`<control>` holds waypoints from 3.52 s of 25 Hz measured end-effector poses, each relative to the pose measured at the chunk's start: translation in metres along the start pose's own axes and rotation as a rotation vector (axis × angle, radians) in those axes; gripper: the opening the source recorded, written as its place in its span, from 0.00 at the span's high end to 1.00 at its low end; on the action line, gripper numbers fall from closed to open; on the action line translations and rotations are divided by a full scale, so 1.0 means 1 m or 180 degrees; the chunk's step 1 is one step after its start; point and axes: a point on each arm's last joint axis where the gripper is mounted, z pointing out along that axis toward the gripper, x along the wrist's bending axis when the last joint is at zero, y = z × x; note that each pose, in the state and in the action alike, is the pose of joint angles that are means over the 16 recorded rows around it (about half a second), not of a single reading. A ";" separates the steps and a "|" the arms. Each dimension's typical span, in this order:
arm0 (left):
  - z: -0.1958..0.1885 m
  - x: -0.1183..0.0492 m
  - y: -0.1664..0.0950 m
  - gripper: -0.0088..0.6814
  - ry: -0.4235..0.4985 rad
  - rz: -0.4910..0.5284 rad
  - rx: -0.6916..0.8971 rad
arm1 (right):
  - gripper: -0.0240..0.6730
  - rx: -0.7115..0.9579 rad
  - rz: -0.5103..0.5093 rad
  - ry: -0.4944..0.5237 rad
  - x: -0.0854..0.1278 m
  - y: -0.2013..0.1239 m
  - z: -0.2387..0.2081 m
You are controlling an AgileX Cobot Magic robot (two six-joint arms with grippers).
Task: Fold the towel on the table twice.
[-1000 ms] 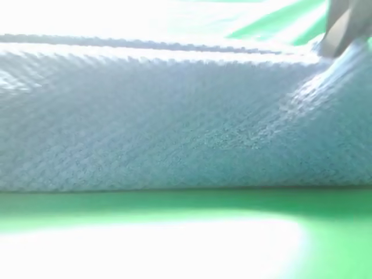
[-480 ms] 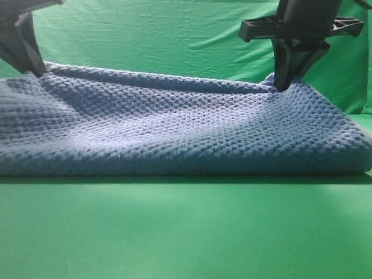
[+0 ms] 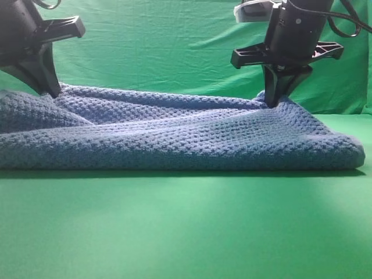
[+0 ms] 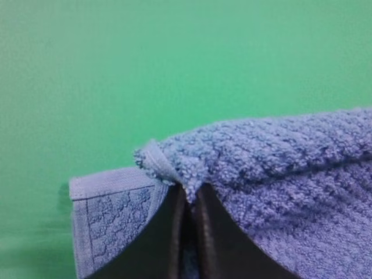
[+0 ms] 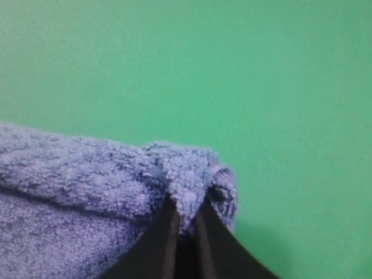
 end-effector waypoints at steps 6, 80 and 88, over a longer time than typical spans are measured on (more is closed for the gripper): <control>0.002 0.007 0.003 0.99 0.0065 0.0034 -0.0055 | 0.97 -0.0113 0.0000 0.0022 0.001 0.003 0.002; -0.288 0.012 -0.202 0.99 -0.0752 0.0603 -0.1973 | 0.96 -0.2447 0.0517 0.0316 -0.014 -0.287 -0.322; -0.270 0.017 -0.206 0.99 -0.0687 0.0527 -0.1969 | 0.92 -0.2571 0.0529 0.0418 -0.008 -0.291 -0.297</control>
